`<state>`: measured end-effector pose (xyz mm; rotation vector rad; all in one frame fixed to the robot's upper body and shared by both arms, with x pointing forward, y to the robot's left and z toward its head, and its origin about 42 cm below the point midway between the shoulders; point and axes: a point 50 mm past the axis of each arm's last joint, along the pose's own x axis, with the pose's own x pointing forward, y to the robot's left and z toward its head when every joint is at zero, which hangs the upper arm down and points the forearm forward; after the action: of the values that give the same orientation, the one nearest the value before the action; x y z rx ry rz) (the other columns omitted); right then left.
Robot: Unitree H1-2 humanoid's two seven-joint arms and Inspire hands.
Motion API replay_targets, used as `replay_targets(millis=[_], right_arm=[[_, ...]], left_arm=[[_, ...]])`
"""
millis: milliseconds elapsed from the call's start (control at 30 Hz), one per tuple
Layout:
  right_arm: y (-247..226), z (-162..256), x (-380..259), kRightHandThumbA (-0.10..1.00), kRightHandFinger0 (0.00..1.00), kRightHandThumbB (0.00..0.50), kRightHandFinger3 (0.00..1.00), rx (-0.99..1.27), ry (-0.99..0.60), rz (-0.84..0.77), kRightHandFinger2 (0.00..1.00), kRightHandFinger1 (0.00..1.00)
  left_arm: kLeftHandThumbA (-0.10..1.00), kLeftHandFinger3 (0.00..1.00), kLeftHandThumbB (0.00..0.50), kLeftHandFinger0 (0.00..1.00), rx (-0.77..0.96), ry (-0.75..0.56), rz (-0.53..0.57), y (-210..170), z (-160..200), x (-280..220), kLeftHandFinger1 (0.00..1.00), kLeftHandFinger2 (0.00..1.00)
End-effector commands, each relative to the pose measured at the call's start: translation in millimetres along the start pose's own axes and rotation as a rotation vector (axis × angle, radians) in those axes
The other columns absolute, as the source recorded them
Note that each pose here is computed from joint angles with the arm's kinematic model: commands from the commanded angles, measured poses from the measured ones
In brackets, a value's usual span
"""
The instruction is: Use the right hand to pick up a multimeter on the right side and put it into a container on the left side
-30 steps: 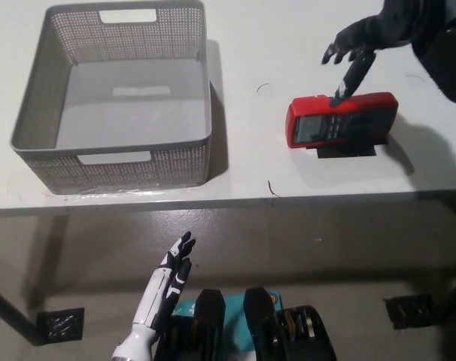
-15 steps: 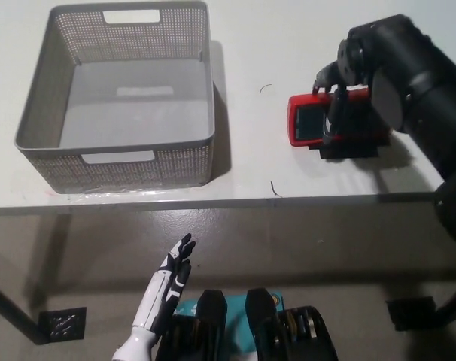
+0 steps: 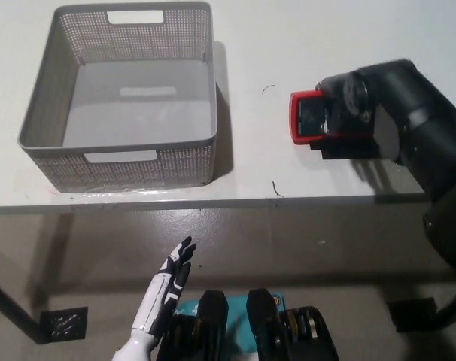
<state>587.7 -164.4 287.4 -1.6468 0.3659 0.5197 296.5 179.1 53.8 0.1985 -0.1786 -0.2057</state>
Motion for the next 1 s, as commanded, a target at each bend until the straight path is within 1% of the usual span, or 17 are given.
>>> replay_targets(millis=[0,67,100,133,200,233,267,300,367,400,433,467,533,567,733,800,967], right_arm=[[53.4,-39.8,13.9,0.43,0.88,0.478,1.00,0.106,0.095,-0.022,1.00,1.00],[58.7,-49.5,14.5,0.36,0.96,0.444,1.00,0.113,0.107,-0.052,1.00,1.00],[60.3,-53.1,14.5,0.31,0.96,0.459,1.00,0.118,0.112,-0.066,1.00,1.00],[65.3,-60.7,14.9,0.13,0.92,0.407,0.80,0.129,0.105,-0.100,1.00,1.00],[70.1,-66.8,15.1,0.00,0.81,0.379,0.67,0.146,0.093,-0.137,0.95,0.91],[75.6,-72.5,15.4,-0.10,0.60,0.325,0.74,0.180,0.091,-0.177,0.79,0.71],[79.6,-76.6,15.4,-0.10,0.44,0.236,0.87,0.187,0.087,-0.222,0.65,0.56],[83.3,-80.5,15.3,-0.10,0.31,0.194,0.98,0.218,0.083,-0.249,0.58,0.44],[86.3,-84.3,14.9,-0.10,0.28,0.191,1.00,0.259,0.073,-0.280,0.56,0.44],[85.7,-85.4,14.6,-0.10,0.35,0.197,1.00,0.264,0.071,-0.290,0.59,0.49],[85.0,-85.7,14.4,-0.10,0.30,0.198,0.96,0.269,0.069,-0.300,0.51,0.43],[83.9,-85.9,14.0,-0.10,0.23,0.202,0.91,0.274,0.067,-0.314,0.49,0.38],[82.3,-86.1,13.7,-0.10,0.18,0.196,0.90,0.274,0.066,-0.323,0.48,0.35],[82.1,-86.8,13.4,-0.10,0.22,0.199,0.83,0.274,0.061,-0.336,0.51,0.40],[78.3,-86.1,12.8,-0.10,0.19,0.202,0.67,0.276,0.063,-0.351,0.46,0.35],[76.7,-85.7,12.5,-0.10,0.02,0.206,0.48,0.306,0.055,-0.364,0.32,0.20],[75.5,-85.5,11.9,-0.10,0.00,0.182,0.42,0.356,0.029,-0.391,0.29,0.15]], left_arm=[[1.00,1.00,0.339,1.00,-0.018,-0.075,-0.006,2.4,11.8,5.5,1.00,1.00],[1.00,1.00,0.330,1.00,-0.014,-0.081,-0.007,4.0,12.4,6.6,1.00,1.00],[1.00,1.00,0.336,1.00,-0.015,-0.082,-0.008,4.0,12.6,7.1,1.00,1.00],[1.00,1.00,0.339,1.00,-0.015,-0.079,-0.009,2.8,12.3,6.7,1.00,1.00],[1.00,1.00,0.345,1.00,-0.018,-0.076,-0.012,2.6,12.2,6.1,1.00,1.00],[1.00,1.00,0.336,1.00,-0.019,-0.080,-0.019,2.9,12.4,6.1,1.00,1.00],[1.00,1.00,0.334,1.00,-0.011,-0.083,-0.022,3.6,12.8,7.6,1.00,1.00],[1.00,1.00,0.324,1.00,-0.010,-0.085,-0.022,3.8,12.9,8.7,1.00,1.00],[1.00,1.00,0.340,1.00,-0.022,-0.081,-0.016,3.7,12.3,10.5,1.00,1.00],[1.00,1.00,0.336,1.00,-0.023,-0.081,-0.014,3.3,12.2,11.7,1.00,1.00],[1.00,1.00,0.335,1.00,-0.024,-0.081,-0.015,3.2,12.3,12.3,1.00,1.00],[1.00,1.00,0.329,1.00,-0.024,-0.080,-0.017,3.3,12.6,12.7,1.00,1.00],[1.00,1.00,0.327,1.00,-0.019,-0.083,-0.019,3.3,12.8,12.5,1.00,1.00],[1.00,1.00,0.338,1.00,-0.022,-0.083,-0.019,2.7,12.4,12.3,1.00,1.00],[1.00,1.00,0.335,1.00,-0.027,-0.084,-0.021,3.6,12.3,13.2,1.00,1.00],[1.00,1.00,0.339,1.00,-0.030,-0.083,-0.018,4.0,12.4,13.5,1.00,1.00],[1.00,1.00,0.331,1.00,-0.024,-0.086,-0.021,4.9,12.9,13.5,1.00,1.00]])
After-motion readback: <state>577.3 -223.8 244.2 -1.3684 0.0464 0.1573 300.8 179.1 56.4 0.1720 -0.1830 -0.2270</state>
